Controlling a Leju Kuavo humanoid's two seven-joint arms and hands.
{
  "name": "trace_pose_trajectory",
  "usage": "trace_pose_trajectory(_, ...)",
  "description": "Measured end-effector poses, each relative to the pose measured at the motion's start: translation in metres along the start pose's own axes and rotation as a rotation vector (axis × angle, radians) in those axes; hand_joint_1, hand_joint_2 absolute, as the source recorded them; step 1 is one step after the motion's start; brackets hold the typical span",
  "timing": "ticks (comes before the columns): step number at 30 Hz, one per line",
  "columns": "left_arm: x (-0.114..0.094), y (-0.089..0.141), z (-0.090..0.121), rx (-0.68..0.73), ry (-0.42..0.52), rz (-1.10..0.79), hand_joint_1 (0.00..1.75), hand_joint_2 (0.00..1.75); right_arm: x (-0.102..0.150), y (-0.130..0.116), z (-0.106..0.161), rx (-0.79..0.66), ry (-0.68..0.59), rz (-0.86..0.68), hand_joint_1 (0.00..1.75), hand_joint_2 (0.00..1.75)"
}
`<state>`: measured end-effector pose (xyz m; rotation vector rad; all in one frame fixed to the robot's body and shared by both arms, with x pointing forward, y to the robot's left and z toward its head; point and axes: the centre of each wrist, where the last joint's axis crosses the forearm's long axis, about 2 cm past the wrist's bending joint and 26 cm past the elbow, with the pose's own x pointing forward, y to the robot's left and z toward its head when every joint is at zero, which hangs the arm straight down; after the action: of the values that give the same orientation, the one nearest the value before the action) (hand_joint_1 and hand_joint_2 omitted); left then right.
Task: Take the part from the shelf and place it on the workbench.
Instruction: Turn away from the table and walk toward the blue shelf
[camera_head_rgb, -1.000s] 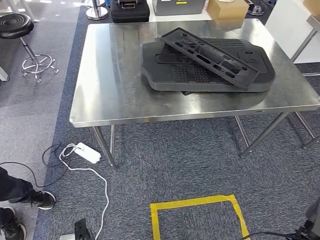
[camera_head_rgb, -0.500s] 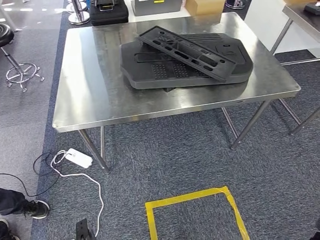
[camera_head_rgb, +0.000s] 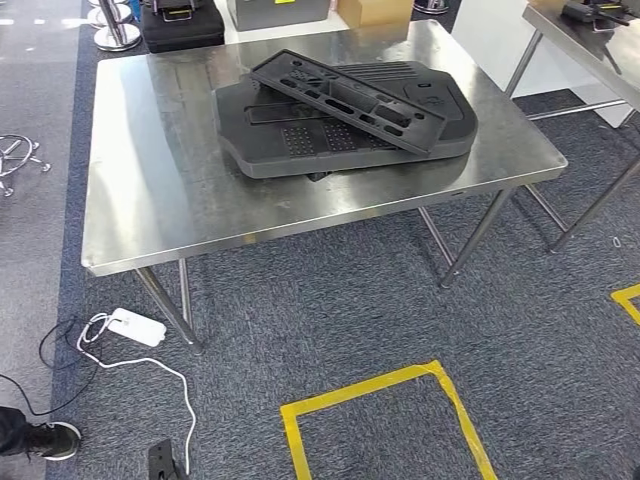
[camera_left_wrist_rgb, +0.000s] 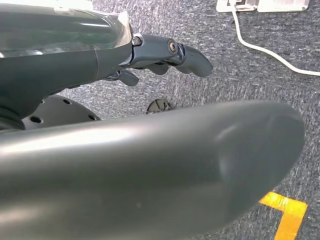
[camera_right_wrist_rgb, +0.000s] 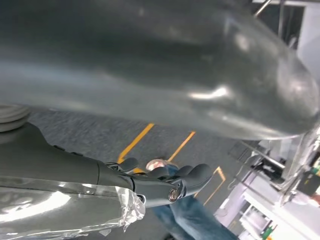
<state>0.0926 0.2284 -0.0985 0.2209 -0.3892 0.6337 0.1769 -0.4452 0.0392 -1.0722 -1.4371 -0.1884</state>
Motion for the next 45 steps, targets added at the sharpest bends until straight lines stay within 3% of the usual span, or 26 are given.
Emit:
trace_pose_trajectory(17,-0.002,0.001,0.000,0.007,0.001,-0.001,0.00,0.00,-0.045,-0.001,0.021,0.004,0.180,0.053,0.00,0.00)
trace_pose_trajectory(24,-0.005,0.004,0.000,0.023,0.010,0.006,0.00,0.00,-0.083,-0.002,0.055,0.040,0.346,0.143,0.00,0.00)
trace_pose_trajectory(32,-0.004,0.003,0.001,0.026,0.010,0.007,0.00,0.00,-0.099,-0.006,0.070,0.055,0.466,0.165,0.00,0.00)
trace_pose_trajectory(38,-0.007,0.006,0.001,0.039,0.016,0.007,0.00,0.00,-0.113,-0.005,0.109,0.088,0.671,0.205,0.00,0.00)
trace_pose_trajectory(45,-0.007,0.006,0.001,0.046,0.017,0.011,0.00,0.00,-0.113,0.010,0.155,0.150,1.005,0.267,0.00,0.00)
